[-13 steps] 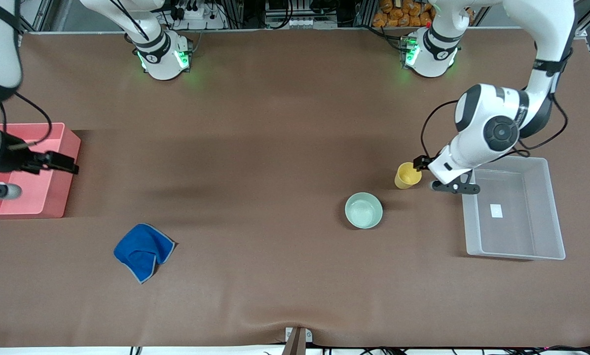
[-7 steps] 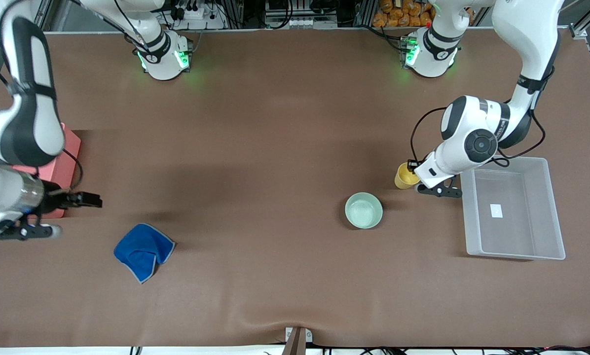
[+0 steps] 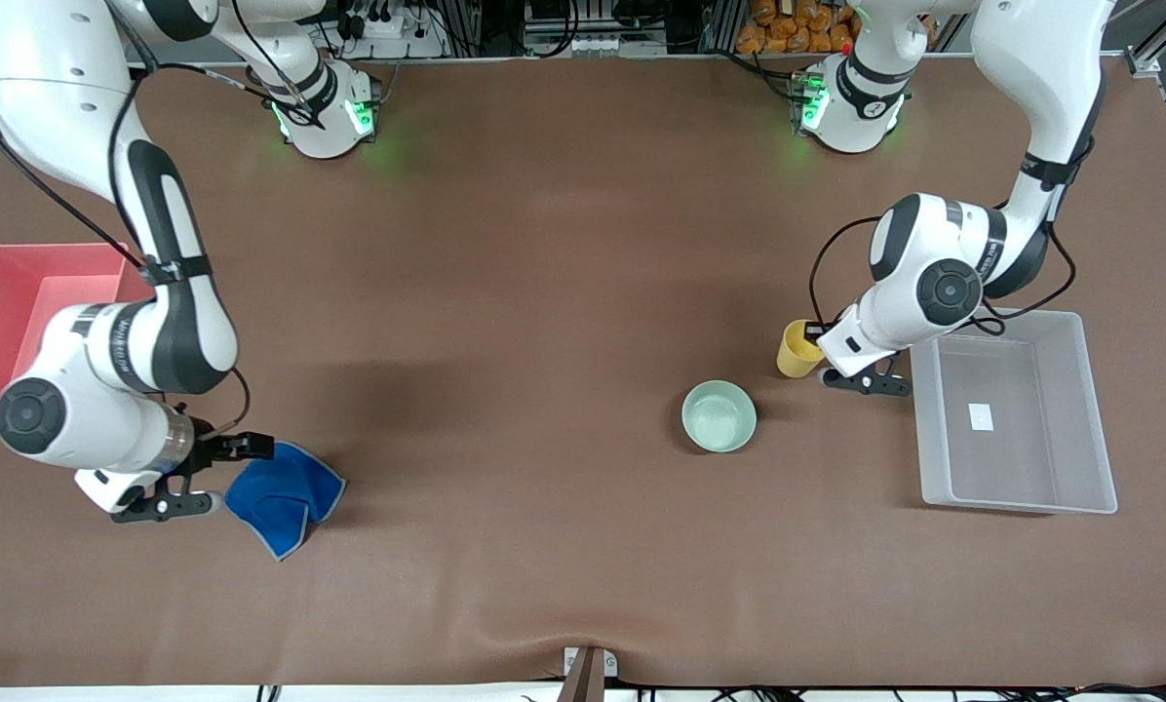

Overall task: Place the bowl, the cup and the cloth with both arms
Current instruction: 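Grasp the yellow cup with the left gripper while the right gripper grasps the cloth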

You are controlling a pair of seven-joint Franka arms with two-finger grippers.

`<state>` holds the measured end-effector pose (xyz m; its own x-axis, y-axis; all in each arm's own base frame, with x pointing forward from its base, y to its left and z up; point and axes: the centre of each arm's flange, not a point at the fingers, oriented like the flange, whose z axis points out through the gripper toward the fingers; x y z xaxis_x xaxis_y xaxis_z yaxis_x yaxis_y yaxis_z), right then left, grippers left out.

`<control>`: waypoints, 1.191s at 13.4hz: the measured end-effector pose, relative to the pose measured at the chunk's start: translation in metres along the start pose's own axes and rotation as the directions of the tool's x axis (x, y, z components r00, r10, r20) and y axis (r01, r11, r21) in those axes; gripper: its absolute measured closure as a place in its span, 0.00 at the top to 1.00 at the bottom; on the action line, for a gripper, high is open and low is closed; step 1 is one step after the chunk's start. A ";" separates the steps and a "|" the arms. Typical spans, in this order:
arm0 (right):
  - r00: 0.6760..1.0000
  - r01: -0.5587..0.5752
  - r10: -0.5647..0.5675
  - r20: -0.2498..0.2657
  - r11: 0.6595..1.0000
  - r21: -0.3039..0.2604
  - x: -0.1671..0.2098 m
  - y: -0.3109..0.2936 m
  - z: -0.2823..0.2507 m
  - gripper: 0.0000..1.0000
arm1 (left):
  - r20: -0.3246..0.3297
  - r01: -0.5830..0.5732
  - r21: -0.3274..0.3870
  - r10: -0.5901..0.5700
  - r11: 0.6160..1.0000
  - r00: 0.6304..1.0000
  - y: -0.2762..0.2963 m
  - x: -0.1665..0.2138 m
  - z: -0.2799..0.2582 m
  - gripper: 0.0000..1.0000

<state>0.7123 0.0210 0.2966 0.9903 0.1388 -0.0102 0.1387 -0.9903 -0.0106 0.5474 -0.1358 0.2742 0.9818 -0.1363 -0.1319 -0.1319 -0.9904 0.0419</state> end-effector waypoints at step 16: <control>0.719 0.676 -0.688 -0.100 0.726 -0.127 0.021 0.002 0.034 1.00 | 0.050 -0.276 -0.012 0.276 0.961 0.960 -0.297 -0.009 -0.085 0.02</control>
<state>0.7329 0.0226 0.2622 0.6179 0.7799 0.0998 0.7718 -0.6258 0.1125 0.5896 0.1611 0.3470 0.8990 -0.4058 -0.1649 -0.3964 -0.9139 0.0881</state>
